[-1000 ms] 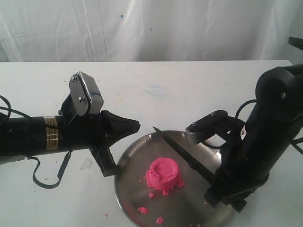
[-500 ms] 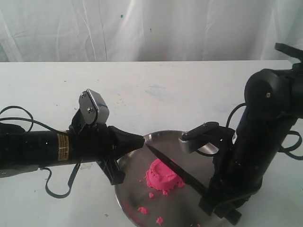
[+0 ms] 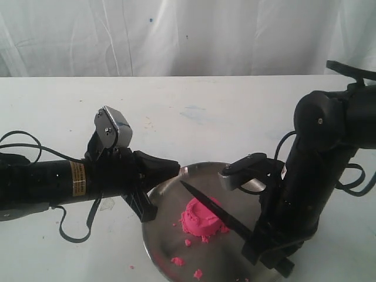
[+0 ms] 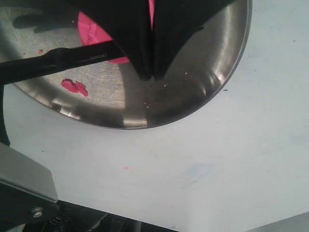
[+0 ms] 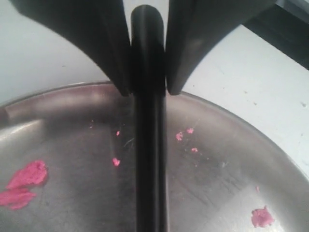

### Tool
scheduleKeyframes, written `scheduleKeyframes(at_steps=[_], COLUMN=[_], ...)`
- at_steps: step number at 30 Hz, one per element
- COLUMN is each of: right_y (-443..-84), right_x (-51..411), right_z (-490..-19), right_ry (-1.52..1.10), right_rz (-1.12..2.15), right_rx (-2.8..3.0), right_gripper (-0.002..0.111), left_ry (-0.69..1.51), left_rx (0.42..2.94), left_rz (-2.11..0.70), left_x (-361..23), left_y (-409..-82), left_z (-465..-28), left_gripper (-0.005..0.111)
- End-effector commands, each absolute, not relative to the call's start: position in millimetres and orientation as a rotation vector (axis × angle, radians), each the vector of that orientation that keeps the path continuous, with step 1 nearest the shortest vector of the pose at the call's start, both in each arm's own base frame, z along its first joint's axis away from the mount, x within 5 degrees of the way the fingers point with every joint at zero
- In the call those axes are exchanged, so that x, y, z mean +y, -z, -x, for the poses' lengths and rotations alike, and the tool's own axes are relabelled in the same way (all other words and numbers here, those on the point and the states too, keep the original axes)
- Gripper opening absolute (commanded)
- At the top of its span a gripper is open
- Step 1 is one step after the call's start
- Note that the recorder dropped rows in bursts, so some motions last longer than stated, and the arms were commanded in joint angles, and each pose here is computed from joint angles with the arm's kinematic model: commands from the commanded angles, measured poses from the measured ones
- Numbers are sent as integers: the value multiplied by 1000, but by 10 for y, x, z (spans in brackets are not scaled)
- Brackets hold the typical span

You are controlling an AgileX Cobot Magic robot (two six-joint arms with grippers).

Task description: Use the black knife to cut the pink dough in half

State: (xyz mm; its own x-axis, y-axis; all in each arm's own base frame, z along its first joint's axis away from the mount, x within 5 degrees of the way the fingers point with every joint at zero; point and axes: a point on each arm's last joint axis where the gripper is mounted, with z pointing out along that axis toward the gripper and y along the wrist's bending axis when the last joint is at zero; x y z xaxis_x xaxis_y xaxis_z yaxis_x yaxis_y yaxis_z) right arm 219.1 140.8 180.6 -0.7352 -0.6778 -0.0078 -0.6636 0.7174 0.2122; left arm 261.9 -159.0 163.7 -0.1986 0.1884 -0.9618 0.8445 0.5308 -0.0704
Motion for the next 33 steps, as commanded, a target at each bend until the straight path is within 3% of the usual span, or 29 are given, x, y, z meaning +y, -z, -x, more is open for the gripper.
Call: scheduleKeyframes(at_steps=[1, 5, 12, 33], right_y=[-1860, -1947, -1973, -1854], right_x=[1440, 1515, 1596, 1728], right_z=[-2222, -2214, -2164, -1999], right_ry=[306, 196, -275, -186], right_rz=[-1156, -1229, -1279, -1319], right_rx=[-2847, -2854, -2915, -2908], right_gripper=[0, 0, 0, 0], left_ry=[776, 775, 772, 769], left_rx=[1688, 1689, 1693, 1697], left_rz=[-866, -858, -855, -856], left_x=[-1604, -1602, -1600, -1599], left_y=[-1657, -1659, -1657, -1654], left_z=[-2618, -2623, -2625, -2626], left_gripper=[0, 0, 0, 0])
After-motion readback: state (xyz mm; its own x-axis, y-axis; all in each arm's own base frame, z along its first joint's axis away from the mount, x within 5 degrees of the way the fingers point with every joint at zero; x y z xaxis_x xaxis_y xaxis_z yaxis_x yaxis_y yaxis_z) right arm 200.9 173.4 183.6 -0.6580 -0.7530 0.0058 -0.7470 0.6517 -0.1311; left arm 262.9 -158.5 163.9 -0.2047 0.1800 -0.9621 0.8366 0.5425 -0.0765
